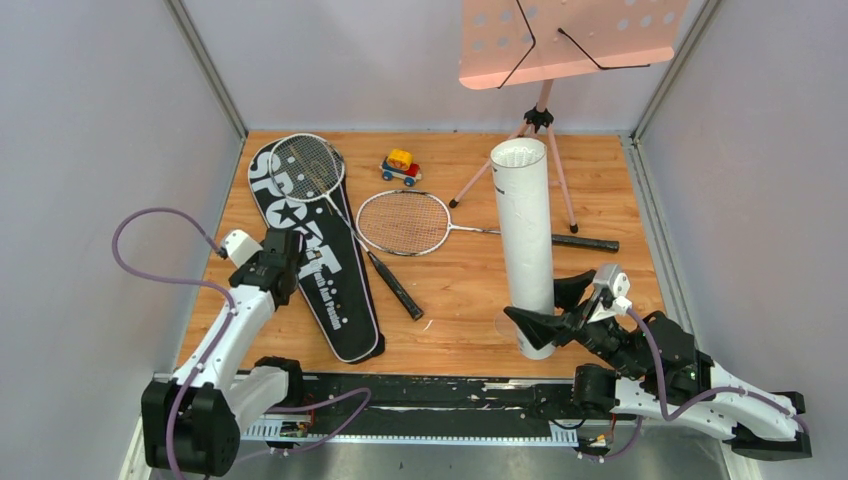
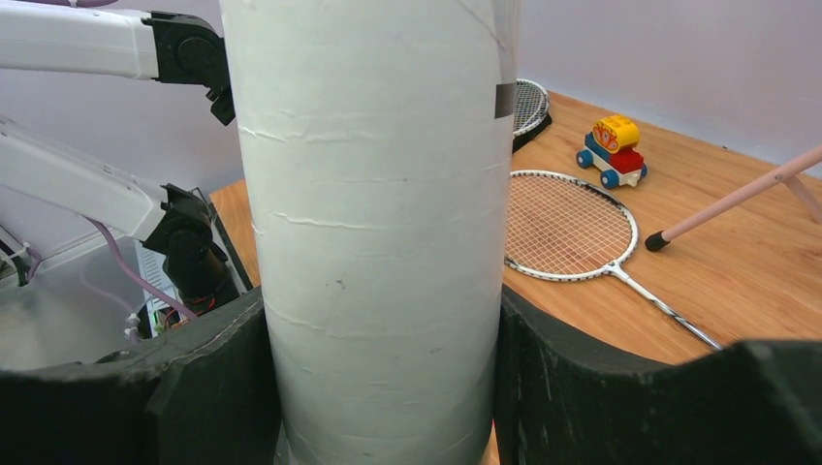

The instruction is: Pack up the badminton gear

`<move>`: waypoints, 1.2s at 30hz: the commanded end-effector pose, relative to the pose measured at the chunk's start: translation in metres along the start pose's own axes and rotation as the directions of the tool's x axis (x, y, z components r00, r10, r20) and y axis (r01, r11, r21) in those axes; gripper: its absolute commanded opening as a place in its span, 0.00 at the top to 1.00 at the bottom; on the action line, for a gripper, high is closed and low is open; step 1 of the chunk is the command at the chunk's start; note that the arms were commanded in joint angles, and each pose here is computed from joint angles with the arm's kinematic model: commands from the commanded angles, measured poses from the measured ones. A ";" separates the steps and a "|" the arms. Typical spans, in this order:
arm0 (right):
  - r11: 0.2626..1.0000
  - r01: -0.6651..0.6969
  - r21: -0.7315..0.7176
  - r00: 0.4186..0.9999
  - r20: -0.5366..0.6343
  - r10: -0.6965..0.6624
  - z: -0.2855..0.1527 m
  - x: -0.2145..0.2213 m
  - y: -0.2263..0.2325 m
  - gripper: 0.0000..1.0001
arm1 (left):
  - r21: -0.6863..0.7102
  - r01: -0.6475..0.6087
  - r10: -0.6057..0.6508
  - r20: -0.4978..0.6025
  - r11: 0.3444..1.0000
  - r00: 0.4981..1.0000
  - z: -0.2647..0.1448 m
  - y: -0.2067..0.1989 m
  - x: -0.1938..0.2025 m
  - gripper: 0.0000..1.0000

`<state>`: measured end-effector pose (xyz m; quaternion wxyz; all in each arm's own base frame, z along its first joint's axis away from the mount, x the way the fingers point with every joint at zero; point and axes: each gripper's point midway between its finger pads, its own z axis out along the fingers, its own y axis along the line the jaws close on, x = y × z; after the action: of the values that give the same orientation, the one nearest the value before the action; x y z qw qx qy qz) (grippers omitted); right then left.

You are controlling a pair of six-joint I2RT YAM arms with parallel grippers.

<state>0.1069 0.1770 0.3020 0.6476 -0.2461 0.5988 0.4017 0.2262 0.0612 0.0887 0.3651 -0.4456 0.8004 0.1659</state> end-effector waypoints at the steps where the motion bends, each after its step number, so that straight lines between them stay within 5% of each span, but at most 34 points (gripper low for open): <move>1: 0.999 -0.014 -0.045 0.998 0.059 0.017 -0.001 -0.020 0.009 0.77 | 0.096 0.260 -0.264 0.031 0.961 0.964 -0.011 -0.021 -0.021 0.33; 12: 0.998 -0.013 -0.060 0.999 0.051 0.016 -0.001 -0.018 0.011 0.77 | 0.138 0.458 -0.469 0.053 0.878 0.882 0.001 -0.032 -0.024 0.40; 28: 0.998 -0.011 -0.065 0.999 0.030 0.013 0.000 -0.012 0.013 0.77 | 0.010 0.548 -0.546 0.097 0.837 0.832 0.056 -0.009 -0.009 0.47; 31: 0.997 -0.013 -0.075 1.000 0.015 0.014 0.003 -0.010 0.016 0.77 | 0.026 0.550 -0.550 0.108 0.834 0.828 0.057 -0.011 -0.015 0.59; 36: 0.995 -0.036 -0.089 0.999 -0.023 0.034 0.007 -0.003 0.021 0.77 | 0.008 0.534 -0.531 0.113 0.846 0.840 0.051 -0.002 -0.015 0.98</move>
<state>0.1002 0.1902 0.2942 0.6286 -0.2762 0.6017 0.4081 0.2532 0.0894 0.0482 0.4086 -0.6412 0.6437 0.0866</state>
